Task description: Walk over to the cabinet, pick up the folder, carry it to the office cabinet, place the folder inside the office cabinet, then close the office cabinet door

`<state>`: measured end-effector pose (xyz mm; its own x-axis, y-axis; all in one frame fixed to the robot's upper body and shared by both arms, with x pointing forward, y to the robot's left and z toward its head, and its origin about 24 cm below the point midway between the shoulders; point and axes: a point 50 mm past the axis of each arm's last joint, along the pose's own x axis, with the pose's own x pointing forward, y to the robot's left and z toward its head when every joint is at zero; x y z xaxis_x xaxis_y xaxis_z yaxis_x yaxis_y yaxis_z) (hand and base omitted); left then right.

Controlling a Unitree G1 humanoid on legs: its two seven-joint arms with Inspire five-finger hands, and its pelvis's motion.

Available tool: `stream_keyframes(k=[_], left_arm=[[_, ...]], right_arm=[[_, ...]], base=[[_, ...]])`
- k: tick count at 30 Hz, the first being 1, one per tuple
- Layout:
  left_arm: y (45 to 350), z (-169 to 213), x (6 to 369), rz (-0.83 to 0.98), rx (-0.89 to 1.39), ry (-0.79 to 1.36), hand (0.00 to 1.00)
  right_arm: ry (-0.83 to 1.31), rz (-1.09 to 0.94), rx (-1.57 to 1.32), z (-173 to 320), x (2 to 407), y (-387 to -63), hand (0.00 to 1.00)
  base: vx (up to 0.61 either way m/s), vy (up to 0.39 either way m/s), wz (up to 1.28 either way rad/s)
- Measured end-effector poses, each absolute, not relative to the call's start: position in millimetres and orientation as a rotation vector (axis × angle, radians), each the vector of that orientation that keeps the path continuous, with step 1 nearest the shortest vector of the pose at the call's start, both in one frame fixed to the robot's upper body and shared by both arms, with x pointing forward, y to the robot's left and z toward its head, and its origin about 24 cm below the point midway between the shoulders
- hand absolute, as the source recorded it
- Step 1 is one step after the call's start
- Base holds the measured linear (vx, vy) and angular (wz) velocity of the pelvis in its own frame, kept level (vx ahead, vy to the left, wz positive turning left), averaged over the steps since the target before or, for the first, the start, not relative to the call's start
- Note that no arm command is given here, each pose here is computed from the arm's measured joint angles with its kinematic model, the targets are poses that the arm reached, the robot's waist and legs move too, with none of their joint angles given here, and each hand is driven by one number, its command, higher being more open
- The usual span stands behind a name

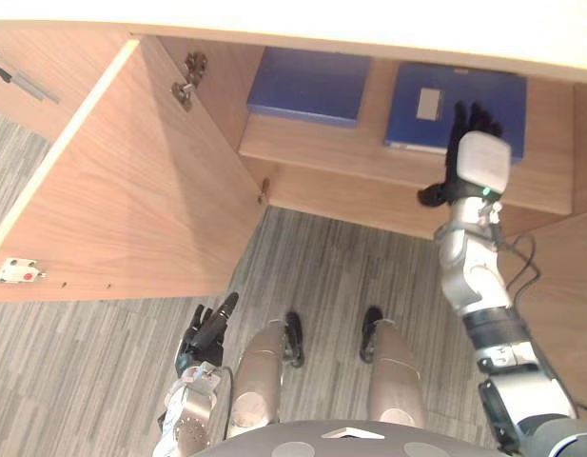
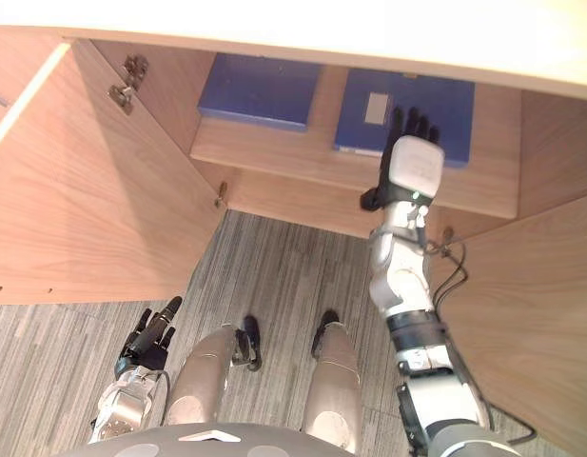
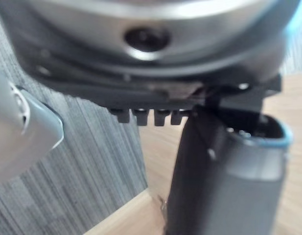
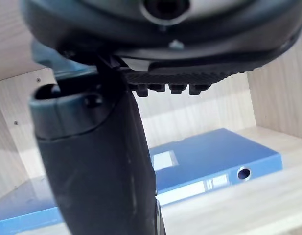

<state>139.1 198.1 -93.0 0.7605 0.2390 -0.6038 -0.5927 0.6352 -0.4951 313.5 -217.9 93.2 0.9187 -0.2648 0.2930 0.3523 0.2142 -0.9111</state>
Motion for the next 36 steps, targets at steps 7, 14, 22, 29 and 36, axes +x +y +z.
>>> stream_keyframes(k=[7, 14, 22, 29, 36], left_arm=[[197.5, -99.7, 128.2, 0.515, -0.685, 0.573, 1.0], [186.9, -132.8, 108.7, 0.597, -0.621, 0.782, 1.0], [181.0, -161.8, 67.2, 0.782, -0.602, 1.011, 1.0], [197.0, -163.4, 71.3, 0.772, -0.513, 1.024, 1.0], [191.9, -162.7, 85.7, 0.746, -0.545, 1.006, 1.0]], right_arm=[[0.122, -0.308, -1.09, 25.2, 269.1, -204.0, 1.0], [0.526, -0.313, -0.591, -62.5, 206.2, -192.5, 1.0], [0.796, -0.499, 0.007, -113.1, 149.4, -177.2, 1.0], [0.783, -0.671, 0.149, -116.3, 126.2, -202.7, 1.0], [0.71, -0.77, 0.248, -106.5, 128.5, -218.4, 1.0]], base=[[0.13, -0.003, 0.01], [0.13, 0.027, -0.02], [-0.05, 0.062, -1.09], [-0.05, 0.06, -1.26], [0.06, 0.013, -1.02]])
